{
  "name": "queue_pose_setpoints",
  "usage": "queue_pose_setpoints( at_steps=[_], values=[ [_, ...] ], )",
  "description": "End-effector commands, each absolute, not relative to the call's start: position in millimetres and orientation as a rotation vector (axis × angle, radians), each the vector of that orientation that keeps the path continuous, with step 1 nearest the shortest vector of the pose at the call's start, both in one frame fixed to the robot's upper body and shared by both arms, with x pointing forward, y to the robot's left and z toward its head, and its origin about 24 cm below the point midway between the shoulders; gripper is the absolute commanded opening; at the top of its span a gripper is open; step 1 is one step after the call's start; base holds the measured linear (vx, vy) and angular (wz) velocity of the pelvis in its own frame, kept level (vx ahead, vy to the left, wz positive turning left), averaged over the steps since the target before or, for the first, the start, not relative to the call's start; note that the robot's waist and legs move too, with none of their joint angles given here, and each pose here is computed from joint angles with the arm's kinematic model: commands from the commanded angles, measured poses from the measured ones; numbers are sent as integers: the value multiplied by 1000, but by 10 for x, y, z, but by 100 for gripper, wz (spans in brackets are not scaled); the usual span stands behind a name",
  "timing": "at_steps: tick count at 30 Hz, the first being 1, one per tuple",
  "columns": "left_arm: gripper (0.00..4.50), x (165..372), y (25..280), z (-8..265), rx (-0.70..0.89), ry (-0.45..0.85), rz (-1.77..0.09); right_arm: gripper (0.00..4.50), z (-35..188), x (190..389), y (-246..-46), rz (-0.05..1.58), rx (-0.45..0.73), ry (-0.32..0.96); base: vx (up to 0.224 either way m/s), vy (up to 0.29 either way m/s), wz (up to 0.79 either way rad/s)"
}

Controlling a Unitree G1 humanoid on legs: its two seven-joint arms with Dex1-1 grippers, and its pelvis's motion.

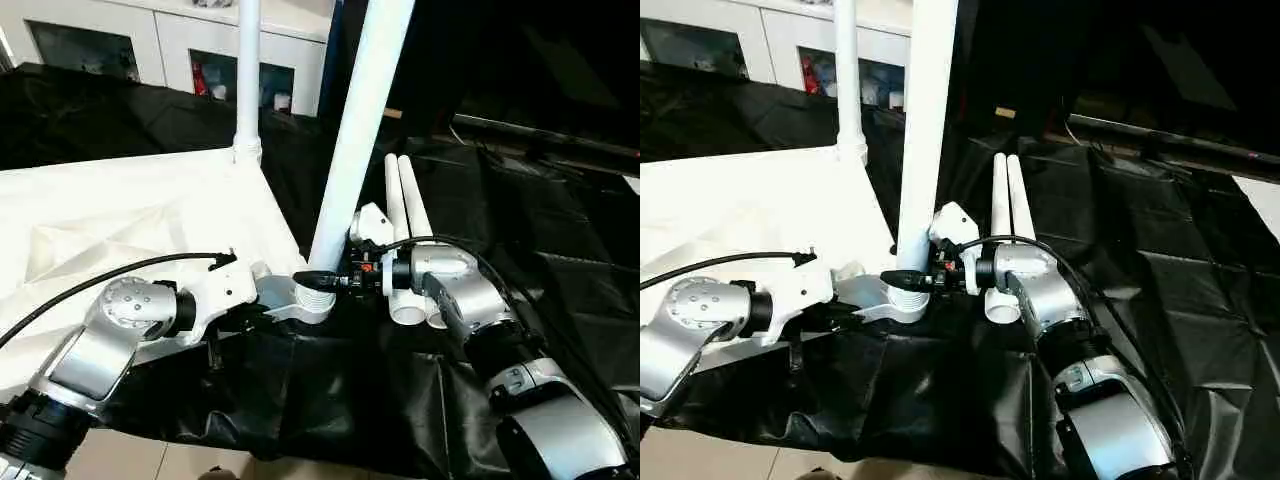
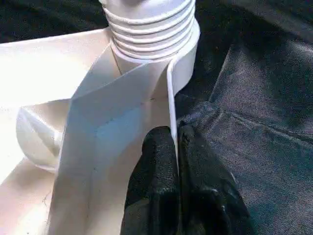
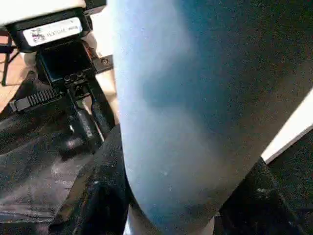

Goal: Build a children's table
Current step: Insert table leg to table base

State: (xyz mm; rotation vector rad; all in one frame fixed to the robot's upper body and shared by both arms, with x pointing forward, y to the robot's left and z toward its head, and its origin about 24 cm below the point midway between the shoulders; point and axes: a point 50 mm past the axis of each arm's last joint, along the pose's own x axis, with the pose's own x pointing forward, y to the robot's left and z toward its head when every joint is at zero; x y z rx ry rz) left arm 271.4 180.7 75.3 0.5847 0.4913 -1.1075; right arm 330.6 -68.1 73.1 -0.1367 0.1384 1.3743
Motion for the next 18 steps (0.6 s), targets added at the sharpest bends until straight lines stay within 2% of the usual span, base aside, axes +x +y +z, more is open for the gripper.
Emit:
queue_pose_setpoints(
  at_steps=[1,3,4,5,9,11,18],
  values=[
    [0,2681,1700,767,549,472,-1140,188,307,3225,-728,1271,-164,343,0,0,0],
    [0,2725,1690,814,516,461,-1073,188,287,3308,-707,1124,-156,335,0,0,0],
    [0,2725,1690,814,516,461,-1073,188,287,3308,-707,1124,-156,335,0,0,0],
    [0,2777,1668,861,483,455,-993,188,277,3371,-677,998,-137,329,0,0,0],
    [0,2854,1574,920,436,460,-850,188,271,3438,-564,830,-87,332,0,0,0],
    [0,2899,1432,914,404,491,-724,188,283,3477,-393,712,-81,345,0,0,0],
    [0,3005,1243,837,414,508,-585,188,326,3460,-57,633,-49,375,0,0,0]
  ],
)
